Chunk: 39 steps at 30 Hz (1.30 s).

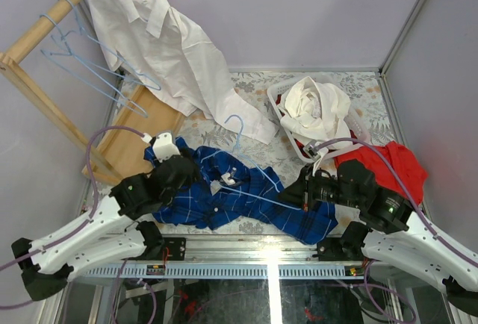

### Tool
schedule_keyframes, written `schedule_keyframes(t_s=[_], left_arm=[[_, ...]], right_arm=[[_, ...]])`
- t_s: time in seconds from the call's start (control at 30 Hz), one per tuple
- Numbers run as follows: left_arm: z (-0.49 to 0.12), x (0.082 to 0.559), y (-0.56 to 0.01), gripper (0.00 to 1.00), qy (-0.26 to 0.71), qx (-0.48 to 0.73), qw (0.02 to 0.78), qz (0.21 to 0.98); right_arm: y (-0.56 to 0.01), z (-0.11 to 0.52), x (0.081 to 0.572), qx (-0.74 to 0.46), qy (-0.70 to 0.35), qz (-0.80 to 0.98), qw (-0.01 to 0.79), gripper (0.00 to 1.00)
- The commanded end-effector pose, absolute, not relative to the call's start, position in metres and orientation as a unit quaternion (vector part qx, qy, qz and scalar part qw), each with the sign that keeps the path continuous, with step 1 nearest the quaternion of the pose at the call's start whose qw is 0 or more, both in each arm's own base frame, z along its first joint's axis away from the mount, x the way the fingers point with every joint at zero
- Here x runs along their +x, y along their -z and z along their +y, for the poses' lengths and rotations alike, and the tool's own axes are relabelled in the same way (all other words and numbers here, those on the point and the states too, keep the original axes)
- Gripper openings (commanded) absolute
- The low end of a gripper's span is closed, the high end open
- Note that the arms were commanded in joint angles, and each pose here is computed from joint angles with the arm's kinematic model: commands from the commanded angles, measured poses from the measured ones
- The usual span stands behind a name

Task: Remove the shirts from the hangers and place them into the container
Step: Remove the shirt from the hanger.

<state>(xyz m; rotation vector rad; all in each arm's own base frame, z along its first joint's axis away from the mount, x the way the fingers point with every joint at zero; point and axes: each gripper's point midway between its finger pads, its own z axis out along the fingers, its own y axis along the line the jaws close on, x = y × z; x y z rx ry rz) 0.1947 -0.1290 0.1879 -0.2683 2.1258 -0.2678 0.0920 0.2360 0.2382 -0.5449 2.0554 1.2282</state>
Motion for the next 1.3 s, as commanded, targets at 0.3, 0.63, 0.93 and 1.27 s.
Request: schedule_keyframes(t_s=[0.3,0.63,0.93,1.27], left_arm=[[-0.169,0.219,-0.189,0.72,0.219,-0.095,0.430,0.871],[-0.166,0.224,-0.164,0.55,0.154,-0.086,0.396,0.901],[-0.087,0.243,-0.180,0.00,0.030,-0.133,0.442,0.887],[-0.109,0.235,-0.165,0.07,0.102,-0.074,0.405,0.905]], right_arm=[[-0.265,0.235,0.101,-0.209,-0.476,0.764,0.382,0.00],[-0.274,0.241,0.103,-0.216,-0.487,0.750,0.393,0.00],[-0.303,0.169,0.109,-0.256,-0.356,0.743,0.505,0.00],[-0.342,0.141,0.108,-0.180,-0.391,0.679,0.595,0.00]])
